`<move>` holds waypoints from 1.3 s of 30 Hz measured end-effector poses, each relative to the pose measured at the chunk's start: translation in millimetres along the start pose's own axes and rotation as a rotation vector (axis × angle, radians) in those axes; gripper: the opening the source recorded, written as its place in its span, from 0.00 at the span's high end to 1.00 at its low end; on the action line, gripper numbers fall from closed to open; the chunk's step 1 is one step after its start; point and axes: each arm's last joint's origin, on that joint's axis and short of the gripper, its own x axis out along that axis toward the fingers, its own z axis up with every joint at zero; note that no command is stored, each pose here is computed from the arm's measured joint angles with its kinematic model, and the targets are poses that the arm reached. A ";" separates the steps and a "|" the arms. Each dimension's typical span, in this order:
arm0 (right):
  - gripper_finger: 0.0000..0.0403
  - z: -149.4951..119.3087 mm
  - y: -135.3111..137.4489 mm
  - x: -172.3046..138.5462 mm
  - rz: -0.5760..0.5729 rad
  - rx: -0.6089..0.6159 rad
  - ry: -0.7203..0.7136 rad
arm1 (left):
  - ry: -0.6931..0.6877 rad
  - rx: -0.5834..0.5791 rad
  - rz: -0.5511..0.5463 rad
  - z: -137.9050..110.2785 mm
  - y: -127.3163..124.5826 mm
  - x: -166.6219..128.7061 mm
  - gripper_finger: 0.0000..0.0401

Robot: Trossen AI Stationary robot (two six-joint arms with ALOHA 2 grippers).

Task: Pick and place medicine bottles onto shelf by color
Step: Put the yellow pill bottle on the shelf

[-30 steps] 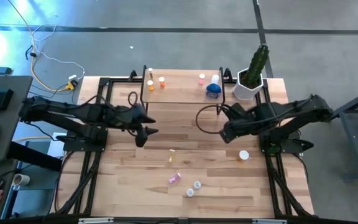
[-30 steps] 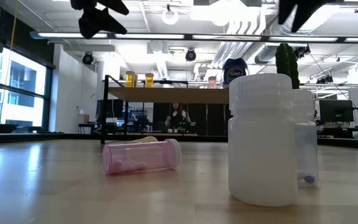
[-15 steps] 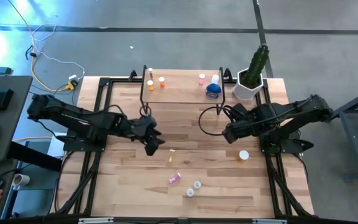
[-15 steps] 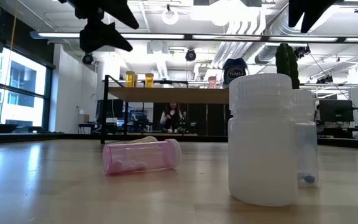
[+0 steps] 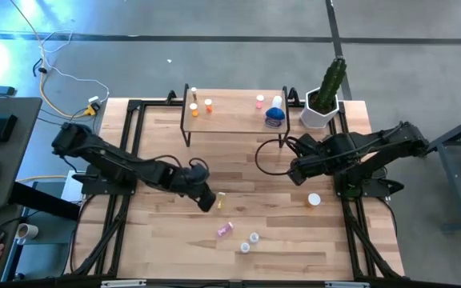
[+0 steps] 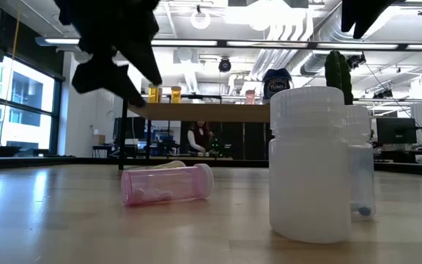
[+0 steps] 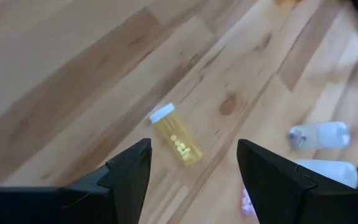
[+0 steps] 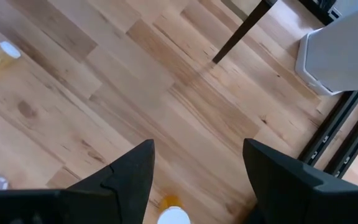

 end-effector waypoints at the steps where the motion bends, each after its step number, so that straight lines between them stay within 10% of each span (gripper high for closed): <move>1: 0.41 0.1 0.0 0.0 -0.001 -0.001 -0.002 | 0.005 -0.010 0.005 -2.3 -1.0 5.1 0.43; 39: 0.41 1.8 -0.3 0.0 -0.023 -0.057 -0.051 | 0.066 -0.123 0.073 -31.8 -0.8 79.5 0.43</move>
